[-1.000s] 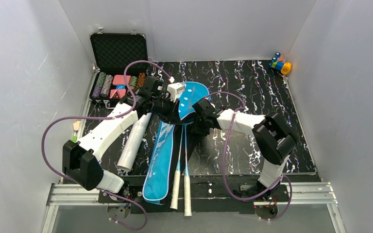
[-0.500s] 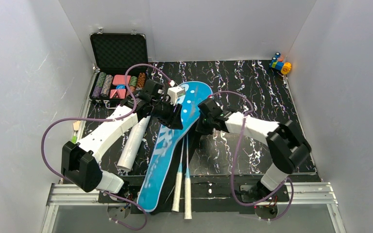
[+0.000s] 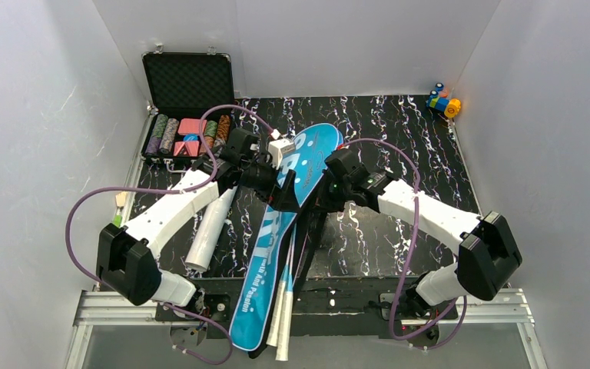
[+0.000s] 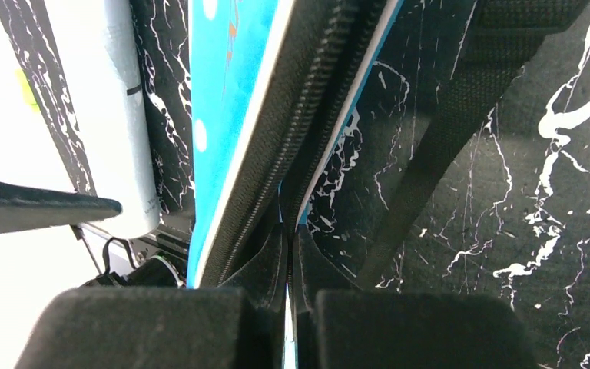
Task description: Pack up the badminton gear
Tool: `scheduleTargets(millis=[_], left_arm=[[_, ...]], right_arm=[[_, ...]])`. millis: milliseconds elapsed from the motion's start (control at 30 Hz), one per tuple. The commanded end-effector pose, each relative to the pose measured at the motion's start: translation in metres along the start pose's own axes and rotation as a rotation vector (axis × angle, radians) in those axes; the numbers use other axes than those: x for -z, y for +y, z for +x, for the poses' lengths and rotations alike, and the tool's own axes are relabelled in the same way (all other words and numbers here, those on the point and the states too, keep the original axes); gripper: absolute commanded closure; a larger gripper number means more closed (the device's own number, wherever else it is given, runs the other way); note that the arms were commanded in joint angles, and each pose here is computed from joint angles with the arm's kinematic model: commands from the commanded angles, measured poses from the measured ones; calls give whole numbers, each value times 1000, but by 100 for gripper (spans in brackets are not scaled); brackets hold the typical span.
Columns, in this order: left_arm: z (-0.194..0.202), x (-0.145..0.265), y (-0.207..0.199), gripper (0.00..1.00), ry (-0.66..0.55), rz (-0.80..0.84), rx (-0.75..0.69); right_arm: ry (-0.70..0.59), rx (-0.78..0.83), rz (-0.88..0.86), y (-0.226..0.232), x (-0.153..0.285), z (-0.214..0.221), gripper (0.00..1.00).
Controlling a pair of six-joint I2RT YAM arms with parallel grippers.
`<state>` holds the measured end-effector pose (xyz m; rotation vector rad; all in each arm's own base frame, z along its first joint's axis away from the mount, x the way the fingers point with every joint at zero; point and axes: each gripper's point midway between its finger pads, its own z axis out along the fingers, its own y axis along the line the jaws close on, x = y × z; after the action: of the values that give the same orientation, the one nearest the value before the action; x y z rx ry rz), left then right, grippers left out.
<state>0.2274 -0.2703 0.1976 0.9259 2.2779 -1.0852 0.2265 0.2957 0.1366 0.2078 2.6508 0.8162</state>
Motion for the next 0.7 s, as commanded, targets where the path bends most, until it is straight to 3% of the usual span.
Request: scheduleTargets(millis=[0, 233, 467, 667], left_arm=[[6, 2, -36, 9, -20, 107, -95], [25, -11, -36, 11, 12, -1, -284], [15, -14, -22, 16, 4, -129, -306], [18, -18, -15, 26, 31, -185, -311]], right_arm=[[9, -4, -100, 42, 23, -9, 99], [13, -4, -156, 71, 50, -18, 99], [45, -16, -195, 85, 60, -16, 99], [70, -34, -225, 90, 62, -7, 99]])
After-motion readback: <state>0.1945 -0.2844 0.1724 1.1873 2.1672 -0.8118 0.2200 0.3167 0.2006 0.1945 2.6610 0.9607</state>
